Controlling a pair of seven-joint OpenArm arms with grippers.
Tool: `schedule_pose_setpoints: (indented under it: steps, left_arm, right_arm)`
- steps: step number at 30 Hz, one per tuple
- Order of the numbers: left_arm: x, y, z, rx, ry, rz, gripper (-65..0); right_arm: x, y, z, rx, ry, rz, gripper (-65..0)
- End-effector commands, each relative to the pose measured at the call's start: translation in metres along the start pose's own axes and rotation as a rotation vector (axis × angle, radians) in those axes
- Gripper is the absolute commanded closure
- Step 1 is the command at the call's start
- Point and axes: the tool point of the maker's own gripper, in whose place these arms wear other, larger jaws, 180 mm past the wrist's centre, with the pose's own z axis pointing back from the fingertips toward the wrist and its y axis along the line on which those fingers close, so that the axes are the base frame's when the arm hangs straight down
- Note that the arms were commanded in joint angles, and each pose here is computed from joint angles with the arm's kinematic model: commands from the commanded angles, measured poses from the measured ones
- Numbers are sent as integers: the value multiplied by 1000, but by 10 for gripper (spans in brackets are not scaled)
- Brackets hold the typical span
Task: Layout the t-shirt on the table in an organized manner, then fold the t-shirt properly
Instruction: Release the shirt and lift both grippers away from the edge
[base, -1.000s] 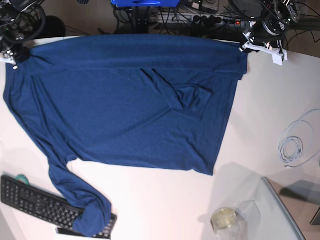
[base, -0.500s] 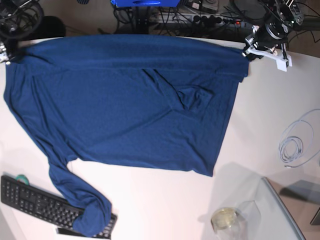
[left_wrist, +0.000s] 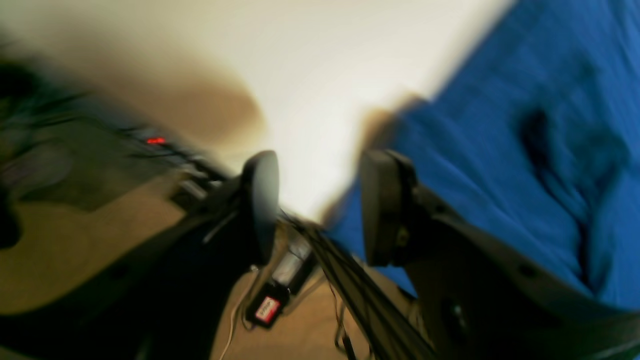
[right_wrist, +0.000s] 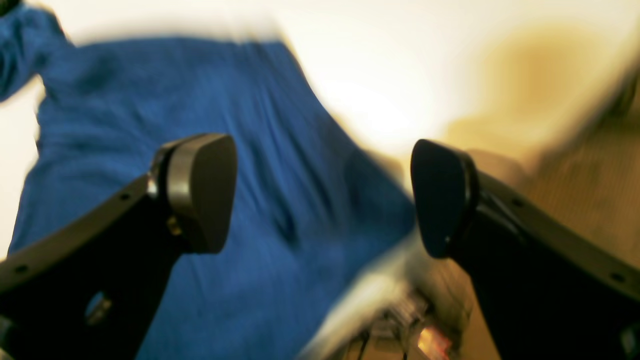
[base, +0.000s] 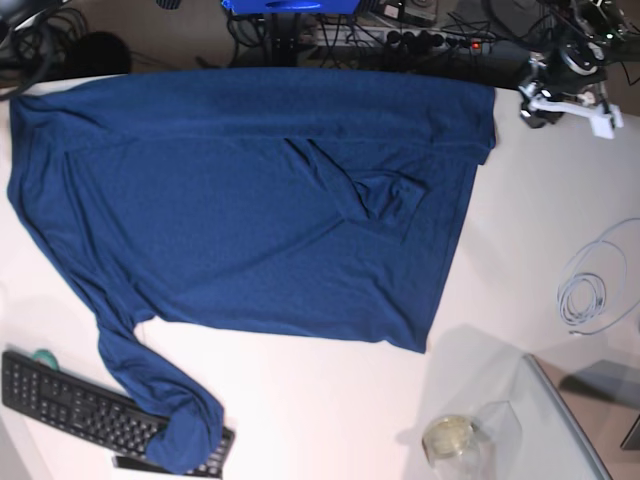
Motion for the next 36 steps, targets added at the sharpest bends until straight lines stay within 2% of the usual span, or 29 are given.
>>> schedule_pose_setpoints:
  steps: [1, 7, 10, 12, 15, 18, 24, 31, 36]
  left_arm:
    - [22, 5, 7, 8, -61, -13, -262]
    - [63, 28, 39, 83, -176, -66, -257]
    - [72, 31, 51, 101, -211, -90, -257]
    - [74, 24, 54, 73, -216, -155, -255]
    - [72, 11, 54, 15, -208, -262, -255]
    - [69, 5, 53, -16, -199, -318, -255]
    - [69, 5, 53, -18, -198, -322, -253]
    - [61, 11, 55, -6, -178, -324, -253]
    - [61, 12, 55, -5, -175, -323, -253]
  right_arm:
    - [23, 17, -7, 47, -45, 46, -509]
    - [56, 64, -63, 117, -25, 246, -509]
    - [56, 73, -81, 120, 0, 300, -509]
    - [54, 76, -91, 117, 13, 328, -509]
    - [54, 85, -98, 125, 14, 374, -509]
    - [57, 104, -102, 152, 11, 404, -509]
    - [46, 121, -126, 159, 48, 388, -509]
    - [35, 140, -130, 181, 58, 540, -504]
    - [35, 146, -122, 203, 36, 583, -402]
